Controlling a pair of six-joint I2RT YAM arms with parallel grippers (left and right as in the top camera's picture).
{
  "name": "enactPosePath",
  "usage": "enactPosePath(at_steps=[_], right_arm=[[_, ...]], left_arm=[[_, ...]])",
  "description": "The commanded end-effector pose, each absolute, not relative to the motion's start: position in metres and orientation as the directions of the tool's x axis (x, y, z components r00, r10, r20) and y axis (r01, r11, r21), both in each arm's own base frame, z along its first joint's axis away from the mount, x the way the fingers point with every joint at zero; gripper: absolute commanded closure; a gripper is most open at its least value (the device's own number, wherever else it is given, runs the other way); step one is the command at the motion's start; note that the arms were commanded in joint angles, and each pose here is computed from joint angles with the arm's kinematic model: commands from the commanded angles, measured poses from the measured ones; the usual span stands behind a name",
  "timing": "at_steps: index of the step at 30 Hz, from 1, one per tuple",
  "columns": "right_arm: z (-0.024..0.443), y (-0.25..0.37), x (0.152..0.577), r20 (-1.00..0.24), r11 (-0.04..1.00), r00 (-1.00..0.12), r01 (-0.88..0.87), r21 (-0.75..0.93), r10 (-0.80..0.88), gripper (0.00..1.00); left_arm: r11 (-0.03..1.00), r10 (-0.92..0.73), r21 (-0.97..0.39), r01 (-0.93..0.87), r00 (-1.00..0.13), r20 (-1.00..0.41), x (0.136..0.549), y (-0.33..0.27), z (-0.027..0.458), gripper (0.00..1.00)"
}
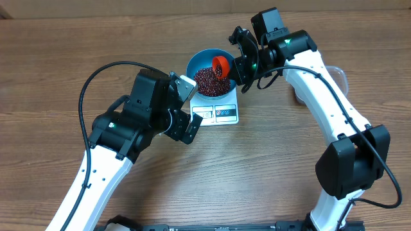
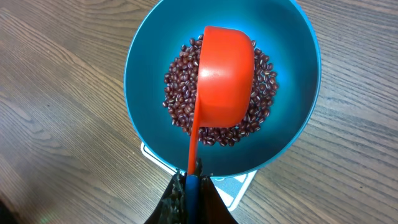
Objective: Scoop item into bowl and weigh 150g on scale
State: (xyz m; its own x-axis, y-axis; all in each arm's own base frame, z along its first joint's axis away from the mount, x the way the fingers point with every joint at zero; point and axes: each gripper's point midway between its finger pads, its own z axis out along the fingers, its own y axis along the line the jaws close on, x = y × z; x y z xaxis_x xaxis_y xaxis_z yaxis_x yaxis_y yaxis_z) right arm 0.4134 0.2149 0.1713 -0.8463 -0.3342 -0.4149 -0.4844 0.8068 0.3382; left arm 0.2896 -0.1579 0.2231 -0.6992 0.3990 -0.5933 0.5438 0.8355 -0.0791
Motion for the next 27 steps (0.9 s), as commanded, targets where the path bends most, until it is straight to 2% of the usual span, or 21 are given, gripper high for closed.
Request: enactPosePath(at_steps=[1, 4, 6, 7, 11, 27], right_arm=[[0.186, 0.216, 0.419, -0.452, 0.804, -0.830, -0.496, 0.329, -0.327, 0.97], [0.186, 0.219, 0.416, -0.450, 0.791, -0.828, -0.507, 0.342, -0.336, 0.96], [0.188, 0.229, 0.401, -0.480, 0.690, -0.752, -0.636, 0.346, -0.452, 0.96], [0.187, 0.228, 0.401, -0.482, 0.684, -0.742, -0.648, 0.335, -0.466, 0.96], [0.184, 0.217, 0.414, -0.444, 0.793, -0.825, -0.514, 0.329, -0.350, 0.96], [0.185, 0.218, 0.415, -0.450, 0.789, -0.820, -0.519, 0.328, -0.352, 0.97]], left_arm=[[0.825, 0.414, -0.083, 0.560, -0.697, -0.585, 0.288, -0.159, 0.219, 0.00], [0.825, 0.415, -0.083, 0.560, -0.697, -0.585, 0.288, -0.159, 0.219, 0.00], [0.825, 0.415, -0.083, 0.560, -0.697, -0.585, 0.288, -0.159, 0.219, 0.00], [0.825, 0.415, -0.083, 0.560, -0.697, -0.585, 0.288, -0.159, 0.219, 0.00], [0.825, 0.415, -0.083, 0.560, -0.697, -0.585, 0.288, -0.159, 0.219, 0.00], [0.825, 0.415, -0.083, 0.560, -0.697, -0.585, 0.288, -0.159, 0.219, 0.00]])
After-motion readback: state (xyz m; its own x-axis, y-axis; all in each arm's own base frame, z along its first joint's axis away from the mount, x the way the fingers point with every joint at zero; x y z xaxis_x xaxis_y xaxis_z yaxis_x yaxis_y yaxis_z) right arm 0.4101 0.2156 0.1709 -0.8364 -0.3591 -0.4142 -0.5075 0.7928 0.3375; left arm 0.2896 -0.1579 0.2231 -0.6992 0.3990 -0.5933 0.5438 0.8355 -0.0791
